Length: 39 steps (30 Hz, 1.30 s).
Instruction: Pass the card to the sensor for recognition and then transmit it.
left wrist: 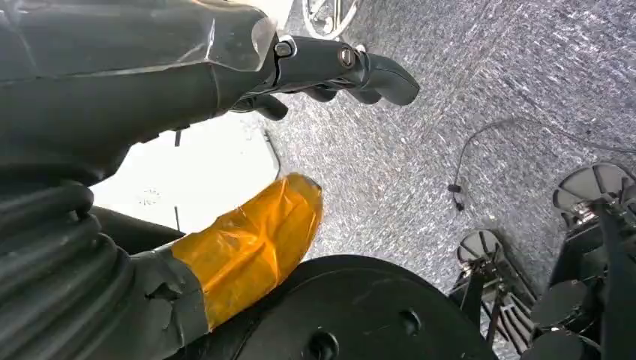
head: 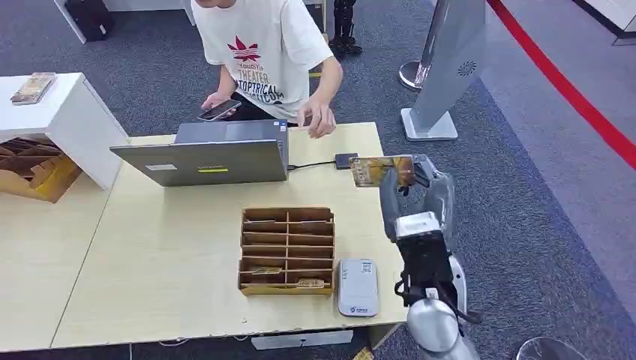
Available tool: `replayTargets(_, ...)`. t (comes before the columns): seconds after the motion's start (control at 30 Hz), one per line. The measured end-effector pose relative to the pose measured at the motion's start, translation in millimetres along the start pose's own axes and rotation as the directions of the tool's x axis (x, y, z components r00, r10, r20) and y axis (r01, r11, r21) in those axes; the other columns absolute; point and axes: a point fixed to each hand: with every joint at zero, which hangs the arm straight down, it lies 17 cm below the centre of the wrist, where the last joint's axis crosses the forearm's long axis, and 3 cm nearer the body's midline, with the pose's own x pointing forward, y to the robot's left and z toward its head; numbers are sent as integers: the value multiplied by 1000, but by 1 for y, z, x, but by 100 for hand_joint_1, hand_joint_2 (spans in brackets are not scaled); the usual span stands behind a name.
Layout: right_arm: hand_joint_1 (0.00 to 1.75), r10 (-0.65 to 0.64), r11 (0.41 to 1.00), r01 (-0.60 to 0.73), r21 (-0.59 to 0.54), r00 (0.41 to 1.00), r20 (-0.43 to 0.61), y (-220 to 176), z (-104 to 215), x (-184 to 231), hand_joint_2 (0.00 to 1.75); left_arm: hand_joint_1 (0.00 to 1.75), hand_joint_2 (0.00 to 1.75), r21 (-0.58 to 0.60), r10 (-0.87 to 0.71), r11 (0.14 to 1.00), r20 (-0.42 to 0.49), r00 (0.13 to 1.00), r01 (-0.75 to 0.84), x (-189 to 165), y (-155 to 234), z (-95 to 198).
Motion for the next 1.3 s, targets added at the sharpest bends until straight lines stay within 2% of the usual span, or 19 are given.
replayTargets(0.17,175,152,985,-147,88,987,-49,22,-37,-36,175,0,175,-8,-25,1000,-10,1000,25,1,1,-1)
replayTargets(0.33,175,288,952,-277,130,955,-77,25,-66,-64,175,0,175,-9,-39,999,-16,999,39,2,2,-1)
replayTargets(0.5,175,436,896,-419,150,893,-113,18,-91,-90,175,0,175,-11,-50,999,-23,998,50,3,3,-2)
replayTargets(0.83,175,558,826,-529,194,815,-156,11,-114,-122,175,0,175,-11,-66,998,-25,997,66,4,3,-2)
replayTargets(0.87,133,560,825,-529,199,813,-159,12,-114,-123,175,0,175,-11,-66,998,-26,997,66,4,3,-2)
replayTargets(0.9,47,564,822,-532,204,810,-160,14,-114,-124,175,0,175,-11,-66,998,-26,997,66,4,3,-2)
replayTargets(0.93,0,569,818,-535,212,806,-163,15,-113,-126,175,0,175,-11,-66,998,-26,997,66,4,3,-2)
replayTargets(1.3,0,585,799,-528,288,793,-170,40,-100,-136,175,0,175,-11,-66,998,-29,997,66,4,2,-1)
